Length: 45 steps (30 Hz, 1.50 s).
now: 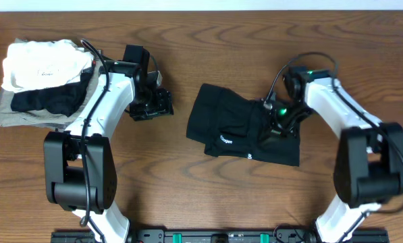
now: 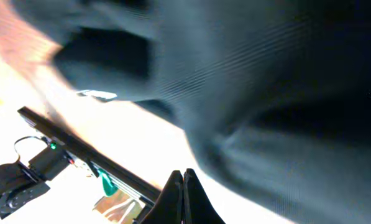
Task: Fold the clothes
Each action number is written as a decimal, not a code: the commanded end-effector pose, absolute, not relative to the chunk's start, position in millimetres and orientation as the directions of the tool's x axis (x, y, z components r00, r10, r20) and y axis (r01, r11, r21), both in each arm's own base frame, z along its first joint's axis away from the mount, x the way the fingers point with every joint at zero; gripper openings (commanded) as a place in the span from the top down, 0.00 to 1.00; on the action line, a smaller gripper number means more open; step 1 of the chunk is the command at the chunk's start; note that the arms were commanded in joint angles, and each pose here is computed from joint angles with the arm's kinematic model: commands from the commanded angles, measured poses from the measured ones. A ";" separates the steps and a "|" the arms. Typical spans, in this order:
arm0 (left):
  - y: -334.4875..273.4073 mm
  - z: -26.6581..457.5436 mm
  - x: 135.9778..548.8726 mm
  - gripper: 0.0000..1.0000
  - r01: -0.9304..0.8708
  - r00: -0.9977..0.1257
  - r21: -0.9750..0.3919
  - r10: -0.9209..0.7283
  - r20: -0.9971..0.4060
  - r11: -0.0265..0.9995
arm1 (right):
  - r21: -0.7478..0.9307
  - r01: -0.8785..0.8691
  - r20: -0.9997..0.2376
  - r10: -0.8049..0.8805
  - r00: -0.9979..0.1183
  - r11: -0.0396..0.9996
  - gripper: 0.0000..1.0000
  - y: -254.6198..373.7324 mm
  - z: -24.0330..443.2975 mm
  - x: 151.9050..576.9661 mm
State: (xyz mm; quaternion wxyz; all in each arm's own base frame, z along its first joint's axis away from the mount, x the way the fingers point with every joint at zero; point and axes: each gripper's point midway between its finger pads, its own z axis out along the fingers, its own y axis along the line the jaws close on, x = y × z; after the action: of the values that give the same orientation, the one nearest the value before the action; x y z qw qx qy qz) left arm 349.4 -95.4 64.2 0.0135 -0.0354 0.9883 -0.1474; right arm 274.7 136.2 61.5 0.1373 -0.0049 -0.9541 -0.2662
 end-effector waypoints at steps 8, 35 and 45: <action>-97.7 64.0 352.1 0.32 -0.040 -0.998 -0.304 -0.053 -0.035 0.952 | 0.350 0.109 0.028 0.106 -0.994 0.930 0.83 68.9 102.3 317.2; -169.2 28.4 364.6 0.02 0.109 -0.993 -0.666 0.113 -0.037 0.738 | 0.353 0.174 -0.007 0.188 -0.982 0.919 0.62 27.8 102.3 327.8; -185.1 22.3 353.4 0.02 0.097 -0.990 -0.700 0.143 0.007 0.707 | 0.353 0.172 -0.006 0.186 -0.982 0.920 0.64 28.5 102.2 327.5</action>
State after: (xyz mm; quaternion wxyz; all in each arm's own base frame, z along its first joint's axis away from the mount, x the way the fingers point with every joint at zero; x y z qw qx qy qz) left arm 363.1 -176.0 29.6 -0.0102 0.0558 0.9288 -0.3662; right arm 324.4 30.3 97.6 -0.0093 -0.0997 -0.9786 -0.1800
